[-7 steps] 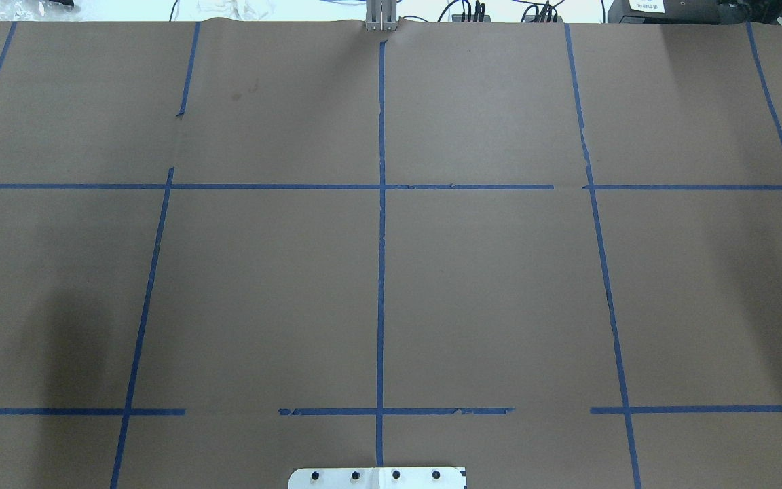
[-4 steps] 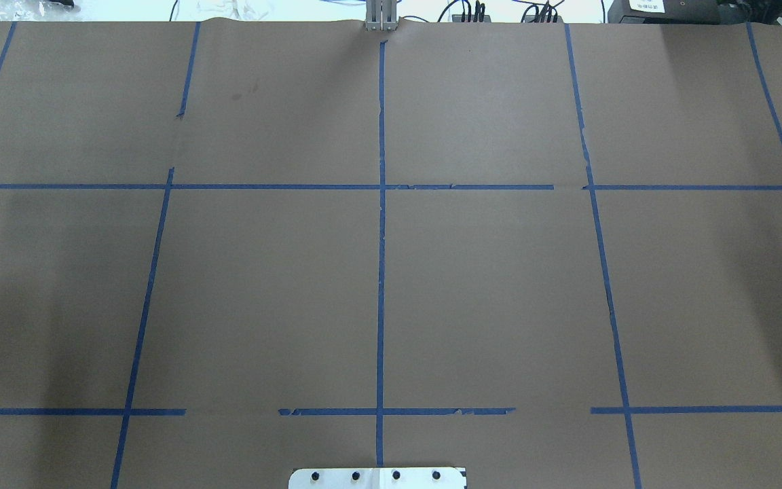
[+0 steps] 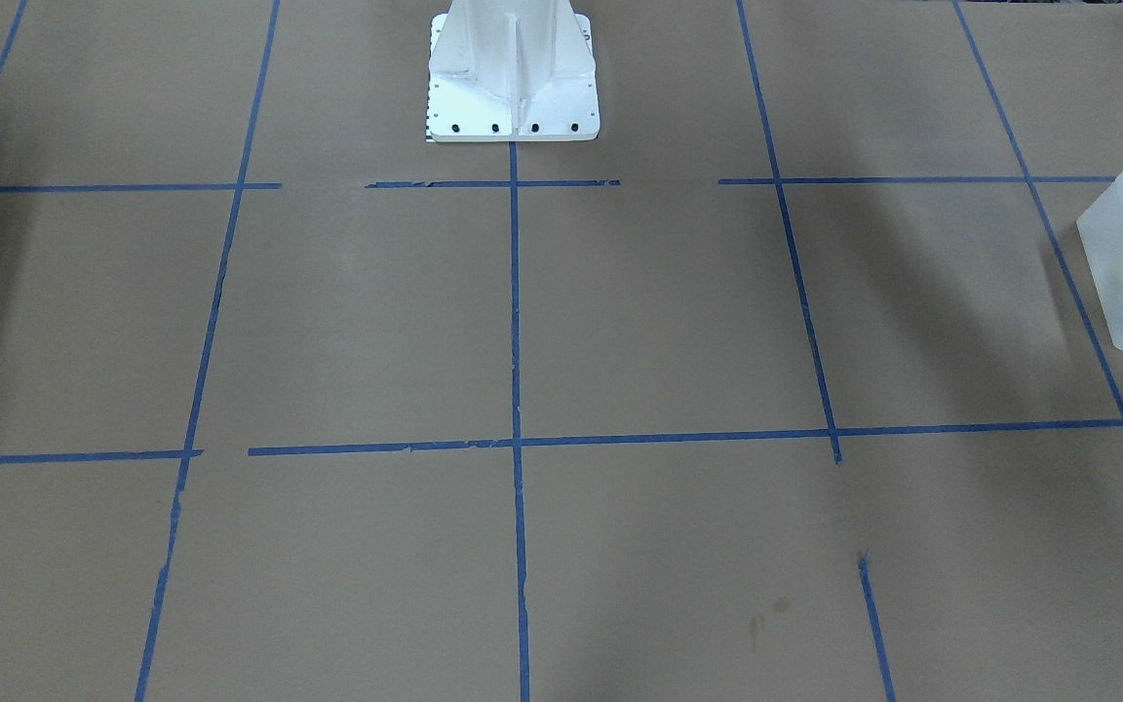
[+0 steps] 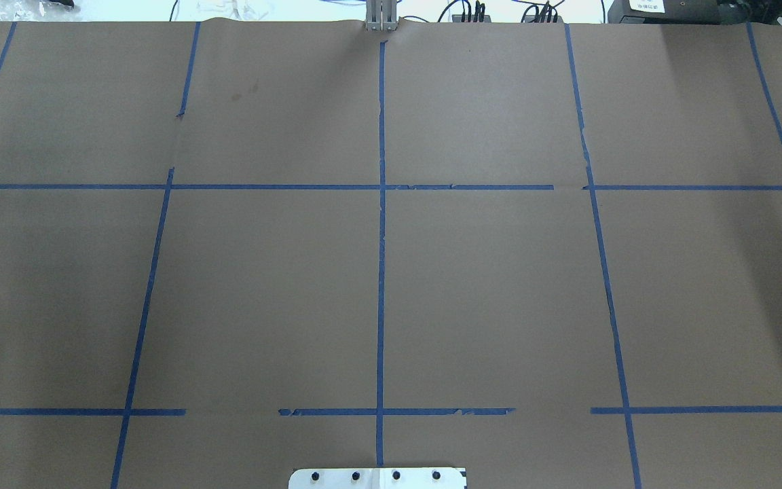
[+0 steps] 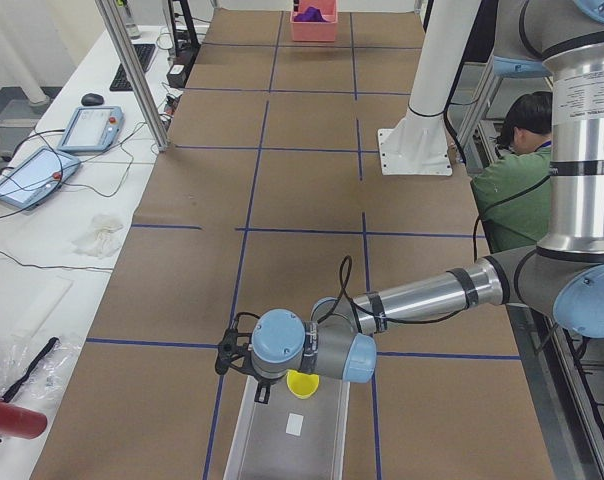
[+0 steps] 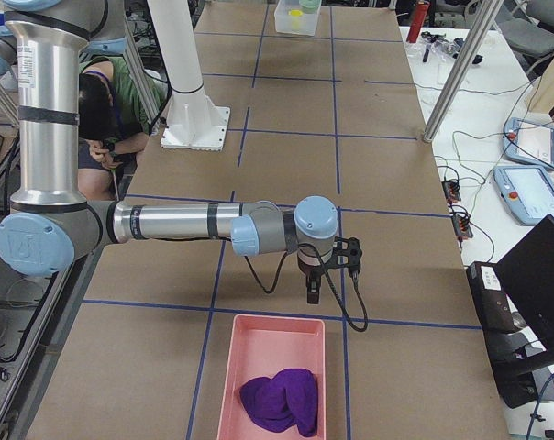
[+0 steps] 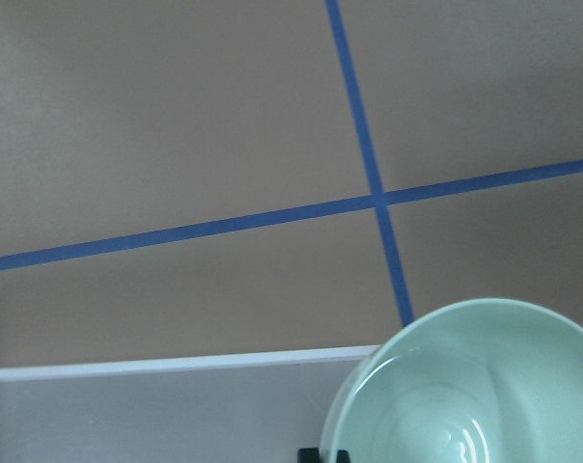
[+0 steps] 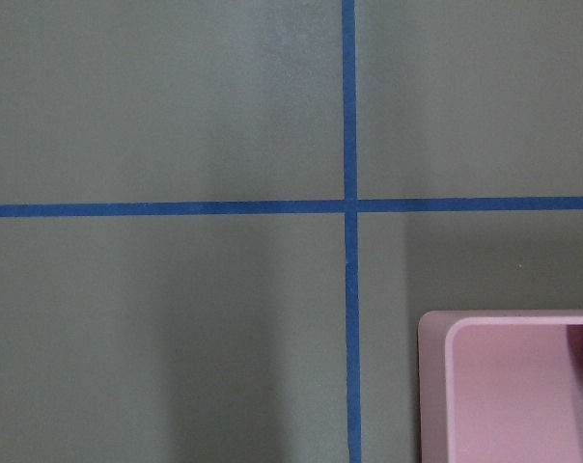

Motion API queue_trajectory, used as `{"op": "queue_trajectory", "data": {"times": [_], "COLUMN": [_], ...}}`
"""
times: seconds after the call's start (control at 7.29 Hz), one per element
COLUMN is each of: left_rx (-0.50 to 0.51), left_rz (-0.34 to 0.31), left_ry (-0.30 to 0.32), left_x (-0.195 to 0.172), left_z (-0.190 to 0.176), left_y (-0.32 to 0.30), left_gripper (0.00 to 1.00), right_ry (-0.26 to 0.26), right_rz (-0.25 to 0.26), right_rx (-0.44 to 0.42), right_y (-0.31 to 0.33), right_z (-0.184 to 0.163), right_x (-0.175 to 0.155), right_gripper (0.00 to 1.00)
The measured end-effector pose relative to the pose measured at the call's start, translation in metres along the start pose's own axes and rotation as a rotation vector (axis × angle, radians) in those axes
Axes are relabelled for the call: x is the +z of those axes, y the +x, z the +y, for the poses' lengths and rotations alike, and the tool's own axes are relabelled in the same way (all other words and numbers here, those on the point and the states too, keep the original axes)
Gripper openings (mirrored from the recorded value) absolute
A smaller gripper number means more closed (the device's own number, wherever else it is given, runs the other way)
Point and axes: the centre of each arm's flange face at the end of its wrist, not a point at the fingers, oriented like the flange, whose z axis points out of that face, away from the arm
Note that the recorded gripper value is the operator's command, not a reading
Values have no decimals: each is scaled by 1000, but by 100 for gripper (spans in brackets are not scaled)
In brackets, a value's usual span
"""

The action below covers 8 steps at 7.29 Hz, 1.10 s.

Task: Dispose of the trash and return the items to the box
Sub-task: 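Carry the pale green bowl off the table into the clear bin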

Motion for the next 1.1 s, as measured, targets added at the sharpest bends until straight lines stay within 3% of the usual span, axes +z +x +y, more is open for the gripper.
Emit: {"op": "queue_trajectory", "data": {"times": [0.55,1.1], "left_rx": [-217,-379], "left_rz": [-3,-45], "left_ry": [-49,-8], "left_x": [7,-1], "left_z": [47,65], "left_y": [-75,-125], "left_gripper": [0,0], "right_ry": [8,22], "right_rz": [-55,-60], "right_rx": [-11,-20], "right_y": [-15,-23], "right_z": [-12,-16], "right_x": [-7,-14], "right_gripper": [100,100]}}
